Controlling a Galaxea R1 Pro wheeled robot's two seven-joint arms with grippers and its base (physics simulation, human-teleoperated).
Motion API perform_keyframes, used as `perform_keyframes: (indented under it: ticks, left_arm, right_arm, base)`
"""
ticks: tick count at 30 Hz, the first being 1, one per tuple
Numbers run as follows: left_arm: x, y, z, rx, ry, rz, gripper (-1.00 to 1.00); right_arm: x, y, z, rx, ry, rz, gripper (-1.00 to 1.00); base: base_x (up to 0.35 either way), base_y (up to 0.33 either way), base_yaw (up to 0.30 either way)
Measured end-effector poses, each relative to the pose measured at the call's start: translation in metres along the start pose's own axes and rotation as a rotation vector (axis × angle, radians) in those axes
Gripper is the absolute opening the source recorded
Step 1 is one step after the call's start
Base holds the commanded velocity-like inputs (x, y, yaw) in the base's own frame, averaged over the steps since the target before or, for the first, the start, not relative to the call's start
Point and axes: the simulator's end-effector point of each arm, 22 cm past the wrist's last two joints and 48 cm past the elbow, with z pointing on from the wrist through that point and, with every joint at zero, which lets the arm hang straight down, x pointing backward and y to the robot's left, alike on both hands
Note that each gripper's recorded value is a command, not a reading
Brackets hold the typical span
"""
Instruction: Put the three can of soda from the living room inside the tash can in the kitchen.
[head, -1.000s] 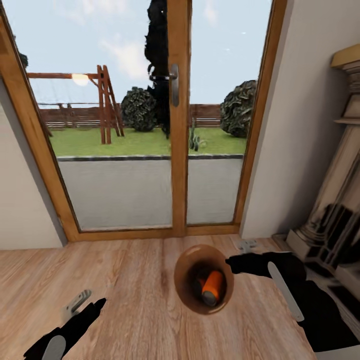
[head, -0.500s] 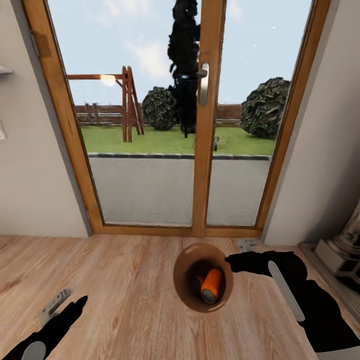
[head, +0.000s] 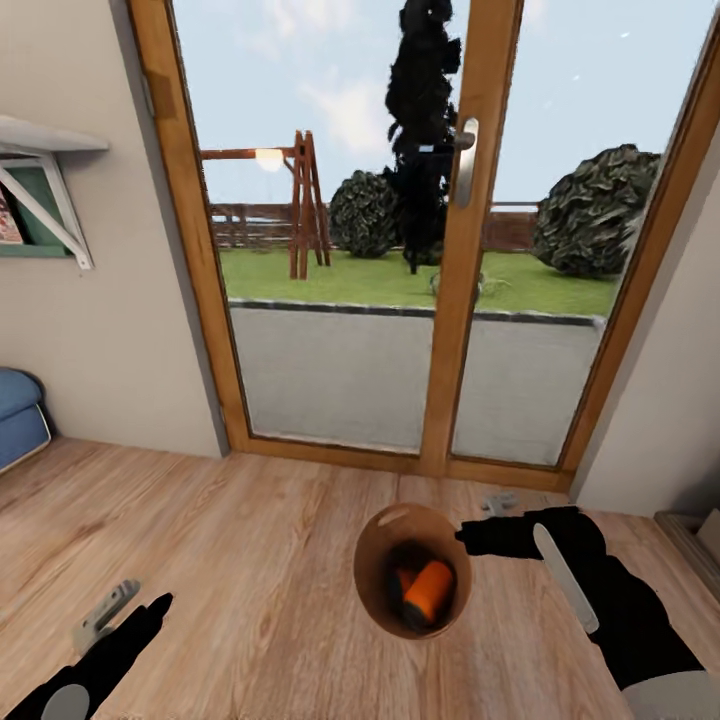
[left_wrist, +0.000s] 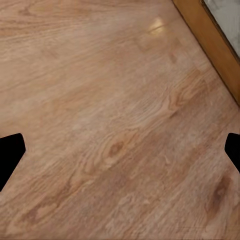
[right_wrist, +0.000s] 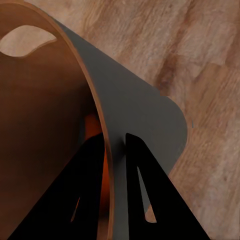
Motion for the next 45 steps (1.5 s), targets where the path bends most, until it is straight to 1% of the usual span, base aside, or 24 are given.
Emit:
perform_keyframes:
  ticks: [1, 5, 7, 12, 17, 23, 27, 29, 33, 36, 39, 45]
  left_arm:
    - [0.001, 0.000, 0.000, 0.000, 0.001, 0.001, 1.00]
    - [0.001, 0.000, 0.001, -0.001, 0.003, 0.002, 1.00]
    - [0.001, 0.000, 0.001, -0.001, 0.003, 0.002, 1.00]
    - [0.002, 0.001, 0.001, -0.003, 0.005, 0.003, 1.00]
    - [0.002, 0.002, 0.002, -0.008, 0.002, 0.006, 1.00]
    - [0.002, 0.002, 0.002, -0.011, 0.001, 0.008, 1.00]
    - [0.003, 0.003, 0.003, -0.014, 0.002, 0.008, 1.00]
    - [0.004, 0.004, 0.003, -0.015, 0.003, 0.009, 1.00]
    - [0.004, 0.005, 0.003, -0.018, 0.004, 0.008, 1.00]
    - [0.005, 0.007, 0.004, -0.022, 0.007, 0.009, 1.00]
    - [0.007, 0.009, 0.005, -0.028, 0.012, 0.009, 1.00]
    - [0.010, 0.011, 0.006, -0.033, 0.017, 0.009, 1.00]
  right_arm:
    - [0.002, -0.005, 0.007, -0.015, 0.021, 0.040, -1.00]
    - [0.002, 0.009, 0.010, -0.089, 0.024, 0.092, -1.00]
    - [0.001, 0.012, 0.010, -0.107, 0.024, 0.104, -1.00]
    - [0.003, 0.001, 0.012, -0.058, 0.030, 0.080, -1.00]
    - [0.003, 0.009, 0.012, -0.096, 0.030, 0.100, -1.00]
    - [0.004, 0.002, 0.013, -0.067, 0.031, 0.085, -1.00]
    - [0.003, 0.006, 0.012, -0.086, 0.029, 0.095, -1.00]
    - [0.003, 0.005, 0.013, -0.079, 0.030, 0.091, -1.00]
    - [0.004, 0.003, 0.013, -0.068, 0.031, 0.085, -1.00]
    - [0.003, 0.007, 0.013, -0.085, 0.030, 0.093, -1.00]
    - [0.004, 0.011, 0.013, -0.100, 0.031, 0.100, -1.00]
    - [0.004, 0.006, 0.013, -0.071, 0.029, 0.075, -1.00]
  base:
    - [0.000, 0.000, 0.279]
    - [0.000, 0.000, 0.283]
    - [0.000, 0.000, 0.286]
    - [0.000, 0.000, 0.288]
    - [0.000, 0.000, 0.289]
    - [0.000, 0.000, 0.291]
    - [0.014, 0.023, 0.292]
    - [0.102, 0.162, 0.292]
    - [0.159, 0.232, 0.292]
    - [0.225, 0.254, 0.274]
    - [0.280, 0.234, 0.053]
    - [0.319, 0.127, 0.006]
